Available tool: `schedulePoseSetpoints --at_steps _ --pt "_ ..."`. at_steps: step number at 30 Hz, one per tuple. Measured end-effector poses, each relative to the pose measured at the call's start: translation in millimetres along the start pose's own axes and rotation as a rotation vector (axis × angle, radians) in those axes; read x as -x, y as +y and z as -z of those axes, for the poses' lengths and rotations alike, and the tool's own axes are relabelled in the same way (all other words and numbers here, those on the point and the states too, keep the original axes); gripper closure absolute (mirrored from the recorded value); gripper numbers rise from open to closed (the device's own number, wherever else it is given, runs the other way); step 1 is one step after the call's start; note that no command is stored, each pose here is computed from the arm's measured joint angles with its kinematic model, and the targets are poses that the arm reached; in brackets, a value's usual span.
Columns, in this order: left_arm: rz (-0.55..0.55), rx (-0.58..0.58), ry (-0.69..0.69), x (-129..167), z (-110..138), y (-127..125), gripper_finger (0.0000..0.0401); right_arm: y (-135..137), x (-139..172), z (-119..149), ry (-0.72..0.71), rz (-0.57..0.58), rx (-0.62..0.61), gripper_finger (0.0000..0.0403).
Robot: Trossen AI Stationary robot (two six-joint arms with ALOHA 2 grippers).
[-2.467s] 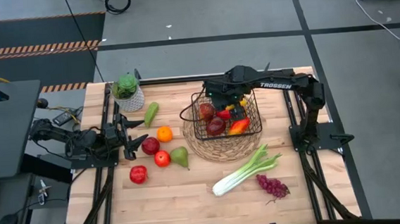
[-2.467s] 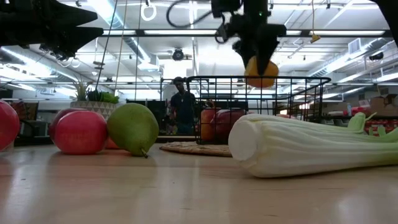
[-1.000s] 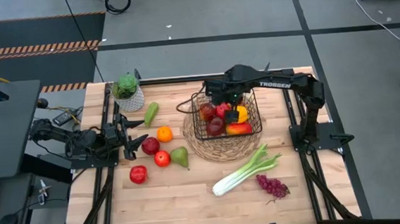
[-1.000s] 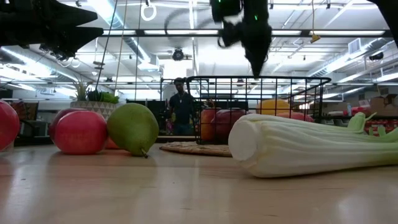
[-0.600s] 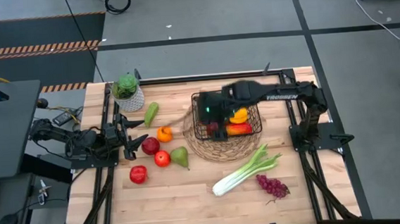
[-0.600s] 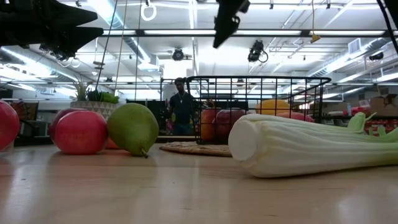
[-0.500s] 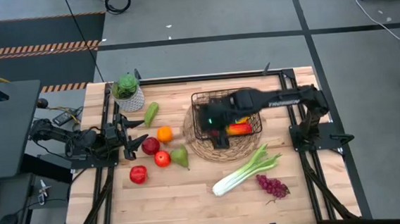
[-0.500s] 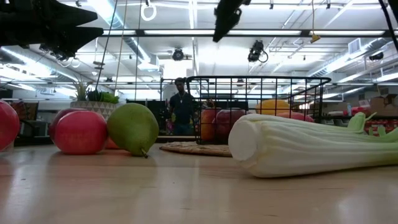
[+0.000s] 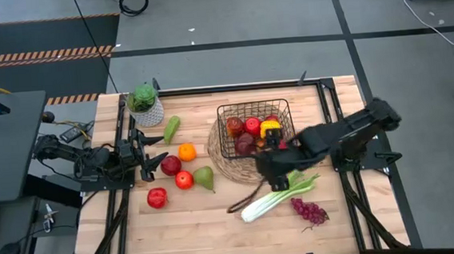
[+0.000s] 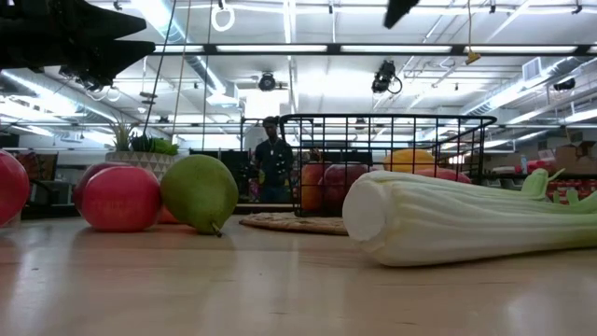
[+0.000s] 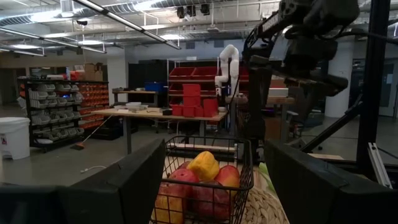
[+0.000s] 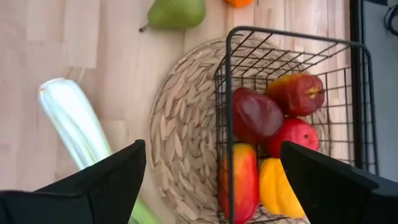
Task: Build produce basket
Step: Put the red apple into the black wire basket
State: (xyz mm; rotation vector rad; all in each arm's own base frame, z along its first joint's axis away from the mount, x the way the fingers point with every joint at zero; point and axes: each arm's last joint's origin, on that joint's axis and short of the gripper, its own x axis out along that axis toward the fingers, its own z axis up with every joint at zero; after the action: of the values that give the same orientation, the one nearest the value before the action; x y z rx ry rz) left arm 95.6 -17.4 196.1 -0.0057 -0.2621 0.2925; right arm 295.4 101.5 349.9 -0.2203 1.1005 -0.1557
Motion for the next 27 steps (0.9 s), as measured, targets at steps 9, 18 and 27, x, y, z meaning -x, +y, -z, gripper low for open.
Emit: schedulePoseSetpoints --at_steps 9,18,27 --pt "0.0 0.0 0.0 0.0 0.1 0.0 0.0119 25.0 8.5 71.3 -0.307 -0.116 -0.083 0.003" --pt "0.0 0.0 0.0 0.0 0.0 0.0 0.0119 32.2 -24.4 119.0 -0.521 -0.23 -0.153 0.003" --pt "-0.002 0.018 -0.015 0.0 -1.7 0.2 0.0119 53.4 -65.6 126.2 -0.595 -0.33 -0.177 0.003"
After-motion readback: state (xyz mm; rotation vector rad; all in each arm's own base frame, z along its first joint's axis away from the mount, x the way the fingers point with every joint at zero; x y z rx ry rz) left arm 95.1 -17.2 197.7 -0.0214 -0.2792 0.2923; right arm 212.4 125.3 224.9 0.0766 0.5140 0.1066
